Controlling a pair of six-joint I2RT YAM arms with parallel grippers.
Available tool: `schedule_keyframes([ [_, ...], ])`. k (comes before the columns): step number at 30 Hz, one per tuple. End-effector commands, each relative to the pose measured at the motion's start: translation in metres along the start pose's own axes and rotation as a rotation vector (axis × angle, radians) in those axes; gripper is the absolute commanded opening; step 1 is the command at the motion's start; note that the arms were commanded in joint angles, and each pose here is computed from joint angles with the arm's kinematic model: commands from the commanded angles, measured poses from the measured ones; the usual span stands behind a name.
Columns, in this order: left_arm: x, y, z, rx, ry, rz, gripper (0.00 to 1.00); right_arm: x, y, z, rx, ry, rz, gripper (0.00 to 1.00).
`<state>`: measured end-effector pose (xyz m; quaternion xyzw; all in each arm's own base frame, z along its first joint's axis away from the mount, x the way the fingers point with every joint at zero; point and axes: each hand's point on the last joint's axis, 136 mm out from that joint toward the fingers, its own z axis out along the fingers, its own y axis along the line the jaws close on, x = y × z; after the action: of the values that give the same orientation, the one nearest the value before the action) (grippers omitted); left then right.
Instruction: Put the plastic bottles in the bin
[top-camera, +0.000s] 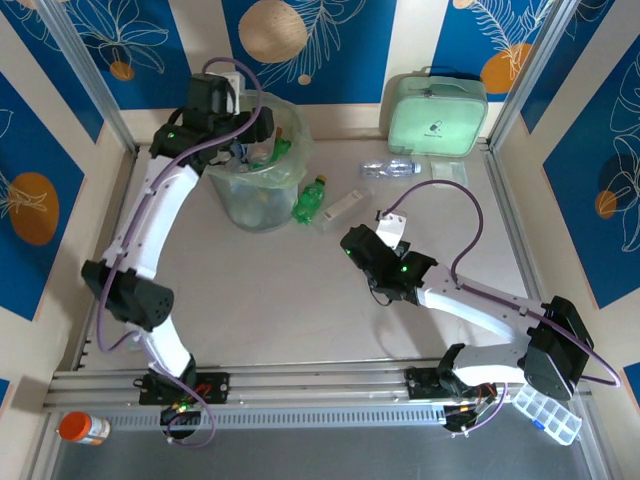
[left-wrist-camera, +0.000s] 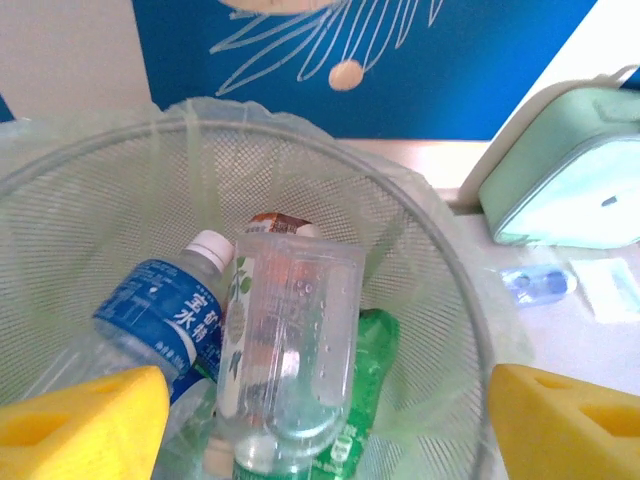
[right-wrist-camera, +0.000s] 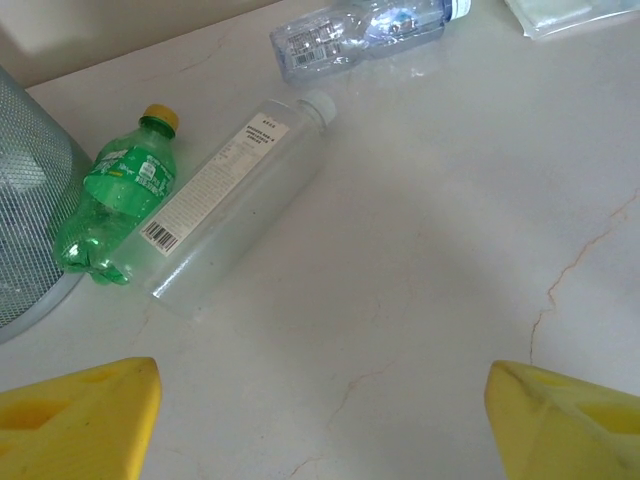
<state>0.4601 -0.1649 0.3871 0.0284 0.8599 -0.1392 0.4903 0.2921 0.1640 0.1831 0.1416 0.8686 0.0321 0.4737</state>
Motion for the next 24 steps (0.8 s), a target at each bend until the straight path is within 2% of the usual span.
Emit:
schedule_keyframes([
  [1, 0.016, -0.010, -0.029, -0.005, 0.004, -0.001, 0.82, -0.012, -0.010, -0.004, 0.029, -0.043, 0.045, 0.84],
  [5, 0.048, -0.043, -0.058, 0.058, 0.006, 0.038, 0.81, -0.011, -0.012, -0.003, 0.036, -0.042, 0.054, 0.84],
  [12, 0.116, -0.065, -0.091, 0.195, 0.006, -0.054, 0.78, -0.010, -0.019, 0.002, 0.056, -0.030, 0.080, 0.84],
  [18, 0.182, -0.066, -0.084, 0.249, 0.004, -0.062, 0.78, 0.001, -0.021, 0.014, 0.030, 0.044, 0.124, 0.83],
  [24, 0.213, -0.060, -0.083, 0.342, -0.110, -0.044, 0.79, 0.010, -0.024, 0.031, -0.006, 0.179, 0.243, 0.82],
])
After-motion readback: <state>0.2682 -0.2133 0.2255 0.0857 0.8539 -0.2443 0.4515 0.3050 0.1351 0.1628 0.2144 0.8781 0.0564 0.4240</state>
